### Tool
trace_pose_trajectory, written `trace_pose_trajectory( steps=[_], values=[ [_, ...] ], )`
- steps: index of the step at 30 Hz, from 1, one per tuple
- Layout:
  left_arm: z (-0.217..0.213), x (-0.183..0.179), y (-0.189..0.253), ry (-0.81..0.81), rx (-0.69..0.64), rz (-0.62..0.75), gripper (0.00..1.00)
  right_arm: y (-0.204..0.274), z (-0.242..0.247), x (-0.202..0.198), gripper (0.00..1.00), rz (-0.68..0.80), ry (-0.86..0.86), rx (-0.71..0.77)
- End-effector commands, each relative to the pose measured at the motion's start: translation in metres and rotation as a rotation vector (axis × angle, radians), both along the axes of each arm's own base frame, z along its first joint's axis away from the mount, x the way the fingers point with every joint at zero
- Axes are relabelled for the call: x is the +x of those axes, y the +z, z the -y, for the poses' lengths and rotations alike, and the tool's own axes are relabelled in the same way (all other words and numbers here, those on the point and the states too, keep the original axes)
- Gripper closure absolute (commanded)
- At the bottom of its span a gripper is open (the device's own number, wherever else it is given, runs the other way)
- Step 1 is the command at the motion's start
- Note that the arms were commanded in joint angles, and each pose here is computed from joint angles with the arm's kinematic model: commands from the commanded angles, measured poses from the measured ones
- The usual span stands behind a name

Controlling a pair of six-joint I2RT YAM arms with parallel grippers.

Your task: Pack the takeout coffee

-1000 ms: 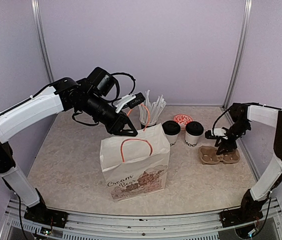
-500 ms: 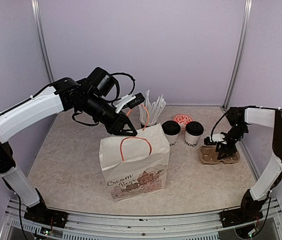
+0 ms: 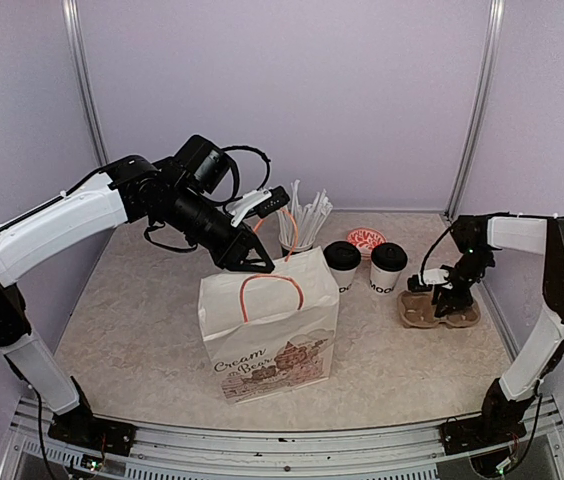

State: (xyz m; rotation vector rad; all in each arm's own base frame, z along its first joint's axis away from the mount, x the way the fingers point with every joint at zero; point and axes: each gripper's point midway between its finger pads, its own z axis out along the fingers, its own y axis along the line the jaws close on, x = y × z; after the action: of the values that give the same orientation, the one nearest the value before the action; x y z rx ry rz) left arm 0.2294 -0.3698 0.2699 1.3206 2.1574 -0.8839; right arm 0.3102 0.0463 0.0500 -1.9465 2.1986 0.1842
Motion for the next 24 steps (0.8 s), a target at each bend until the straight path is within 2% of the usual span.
trace_pose_trajectory(
  steps=[1, 6, 12, 15, 19, 24],
  values=[
    [0.0, -0.002, -0.001, -0.009, 0.001, 0.012, 0.9, -0.006, -0.002, -0.002, 0.69, -0.021, 0.004, -0.003],
    [0.0, -0.001, 0.002, -0.012, -0.002, 0.023, 0.9, -0.002, -0.002, -0.005, 0.79, -0.023, -0.013, -0.001],
    [0.001, 0.001, 0.006, -0.015, -0.007, 0.032, 0.89, 0.022, -0.006, -0.018, 0.79, -0.003, -0.042, 0.023],
    [0.001, 0.001, 0.01, -0.015, -0.014, 0.043, 0.85, 0.04, -0.011, -0.028, 0.79, 0.026, -0.05, 0.043],
    [-0.001, 0.002, 0.012, -0.004, -0.013, 0.056, 0.75, 0.079, -0.034, -0.041, 0.79, 0.073, -0.035, 0.134],
    [-0.005, 0.004, 0.016, 0.017, -0.006, 0.071, 0.67, 0.148, -0.086, -0.049, 0.79, 0.124, 0.042, 0.314]
  ],
)
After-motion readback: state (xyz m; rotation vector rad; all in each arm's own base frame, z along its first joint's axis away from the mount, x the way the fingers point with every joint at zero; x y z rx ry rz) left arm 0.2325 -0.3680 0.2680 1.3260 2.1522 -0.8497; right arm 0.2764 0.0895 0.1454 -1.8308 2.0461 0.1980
